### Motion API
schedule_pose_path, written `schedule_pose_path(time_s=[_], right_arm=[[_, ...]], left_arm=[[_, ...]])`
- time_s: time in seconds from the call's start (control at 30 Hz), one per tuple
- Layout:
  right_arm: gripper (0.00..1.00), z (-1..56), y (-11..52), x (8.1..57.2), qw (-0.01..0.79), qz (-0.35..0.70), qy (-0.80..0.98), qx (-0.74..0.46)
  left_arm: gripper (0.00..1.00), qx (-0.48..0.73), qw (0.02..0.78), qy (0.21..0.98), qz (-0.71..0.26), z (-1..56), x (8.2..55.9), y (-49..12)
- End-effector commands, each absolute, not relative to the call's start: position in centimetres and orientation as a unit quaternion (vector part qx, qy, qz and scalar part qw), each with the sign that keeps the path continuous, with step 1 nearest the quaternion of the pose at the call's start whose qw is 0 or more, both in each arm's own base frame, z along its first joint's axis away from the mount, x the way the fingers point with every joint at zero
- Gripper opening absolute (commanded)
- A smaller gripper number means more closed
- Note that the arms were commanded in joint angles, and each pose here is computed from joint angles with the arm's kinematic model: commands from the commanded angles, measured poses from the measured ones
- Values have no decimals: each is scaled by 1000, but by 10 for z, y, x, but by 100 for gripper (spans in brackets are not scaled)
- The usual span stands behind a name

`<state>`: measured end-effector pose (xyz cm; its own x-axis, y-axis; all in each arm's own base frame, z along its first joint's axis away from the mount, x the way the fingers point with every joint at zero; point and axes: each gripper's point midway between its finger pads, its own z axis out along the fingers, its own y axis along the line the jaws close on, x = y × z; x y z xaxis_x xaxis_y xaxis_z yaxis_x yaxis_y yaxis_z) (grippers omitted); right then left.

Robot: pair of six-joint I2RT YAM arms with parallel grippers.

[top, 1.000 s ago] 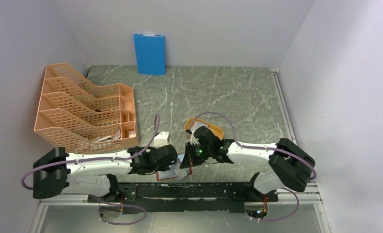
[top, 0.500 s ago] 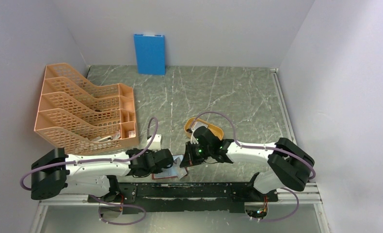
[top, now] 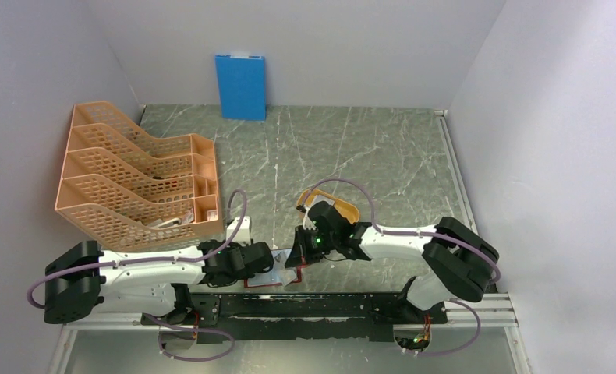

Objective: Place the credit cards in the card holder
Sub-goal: Insert the credit card into the card holder.

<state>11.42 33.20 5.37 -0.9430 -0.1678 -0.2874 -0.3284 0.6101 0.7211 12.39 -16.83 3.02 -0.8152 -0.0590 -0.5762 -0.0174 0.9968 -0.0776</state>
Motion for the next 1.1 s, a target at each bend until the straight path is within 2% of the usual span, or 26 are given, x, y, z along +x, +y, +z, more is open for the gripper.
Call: schedule_pose_path(time_s=[0.0, 0.57, 1.07], right_arm=[[0, 62, 346, 117, 98, 439, 882, -144], [0, 54, 354, 115, 73, 451, 880, -127], [0, 58, 342, 120, 95, 452, 883, -88]], left_arm=[[37, -44, 305, 951, -18, 22, 122, -151], [29, -67, 296, 953, -24, 12, 115, -141], [25, -59, 292, 954, -25, 7, 114, -144]])
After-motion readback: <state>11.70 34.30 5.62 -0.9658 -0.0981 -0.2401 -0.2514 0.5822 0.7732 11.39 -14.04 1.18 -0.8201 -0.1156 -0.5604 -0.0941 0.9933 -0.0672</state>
